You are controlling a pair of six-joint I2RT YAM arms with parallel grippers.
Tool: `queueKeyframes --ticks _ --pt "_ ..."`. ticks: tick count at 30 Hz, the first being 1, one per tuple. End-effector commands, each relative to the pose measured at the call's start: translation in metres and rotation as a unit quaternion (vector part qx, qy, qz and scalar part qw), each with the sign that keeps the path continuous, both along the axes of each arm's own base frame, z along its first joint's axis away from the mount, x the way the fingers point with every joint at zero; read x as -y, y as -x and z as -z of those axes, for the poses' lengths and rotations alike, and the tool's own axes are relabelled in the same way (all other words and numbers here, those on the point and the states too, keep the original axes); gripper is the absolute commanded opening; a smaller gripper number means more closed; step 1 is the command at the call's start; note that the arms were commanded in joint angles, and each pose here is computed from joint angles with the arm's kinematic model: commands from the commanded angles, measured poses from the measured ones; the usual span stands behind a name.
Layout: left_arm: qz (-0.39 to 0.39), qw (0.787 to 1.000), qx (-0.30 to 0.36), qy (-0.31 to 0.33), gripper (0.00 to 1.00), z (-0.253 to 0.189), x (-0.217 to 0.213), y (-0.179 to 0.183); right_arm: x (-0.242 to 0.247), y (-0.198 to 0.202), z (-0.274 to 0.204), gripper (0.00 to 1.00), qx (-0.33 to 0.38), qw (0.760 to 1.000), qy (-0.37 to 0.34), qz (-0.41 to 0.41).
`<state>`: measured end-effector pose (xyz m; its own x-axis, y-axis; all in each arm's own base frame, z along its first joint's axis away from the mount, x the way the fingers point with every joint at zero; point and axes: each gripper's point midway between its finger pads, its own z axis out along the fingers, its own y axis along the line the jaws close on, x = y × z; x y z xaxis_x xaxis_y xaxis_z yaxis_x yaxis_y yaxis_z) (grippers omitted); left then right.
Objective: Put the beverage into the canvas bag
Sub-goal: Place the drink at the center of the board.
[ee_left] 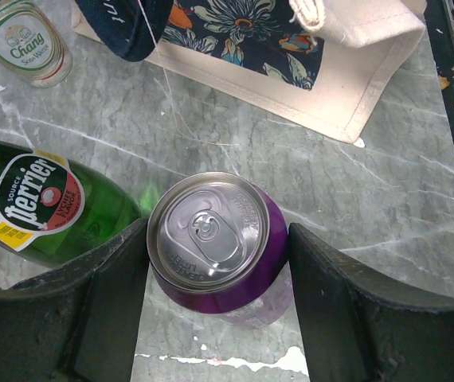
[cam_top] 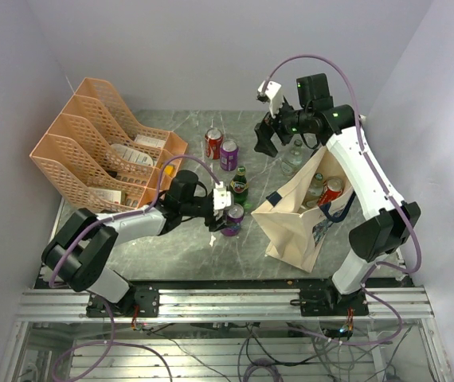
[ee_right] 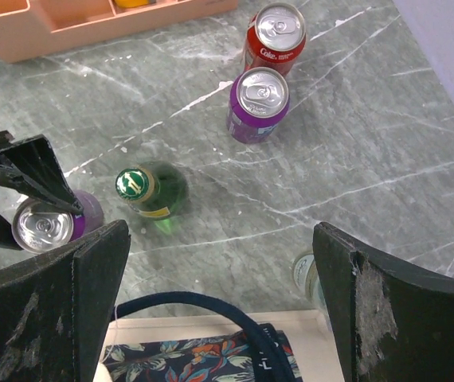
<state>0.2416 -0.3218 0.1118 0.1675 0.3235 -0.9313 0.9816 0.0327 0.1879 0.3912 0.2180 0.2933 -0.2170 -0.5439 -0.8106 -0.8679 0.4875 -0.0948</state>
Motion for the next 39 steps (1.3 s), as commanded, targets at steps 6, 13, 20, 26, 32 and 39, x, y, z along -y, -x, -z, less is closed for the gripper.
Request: queueKeyframes --ticks 6,13,20,26,32,39 --pt "0.026 0.998 0.059 0.029 0.38 -0.022 0.005 0.002 -0.005 -0.004 -0.001 0.98 0.019 1.000 0.018 -0.003" --pt "0.034 0.998 0.061 0.008 0.58 -0.012 -0.003 0.010 -0.005 -0.004 0.000 0.98 0.020 1.000 0.021 0.000" --pt "0.026 0.998 0.051 0.003 0.97 -0.021 -0.009 0.014 -0.004 -0.007 -0.002 0.98 0.020 1.000 0.015 0.019" --pt "0.025 0.999 0.045 -0.012 0.98 -0.035 -0.012 0.013 -0.006 -0.010 -0.003 0.99 0.016 0.999 0.005 0.032" --pt "0.004 0.999 0.029 -0.034 0.98 -0.068 -0.022 0.010 -0.007 0.007 -0.005 1.00 0.009 1.000 0.001 0.005" --pt "-0.160 0.986 -0.041 -0.019 0.98 -0.118 -0.070 -0.034 -0.006 0.068 0.004 0.99 -0.033 0.998 -0.008 -0.053"
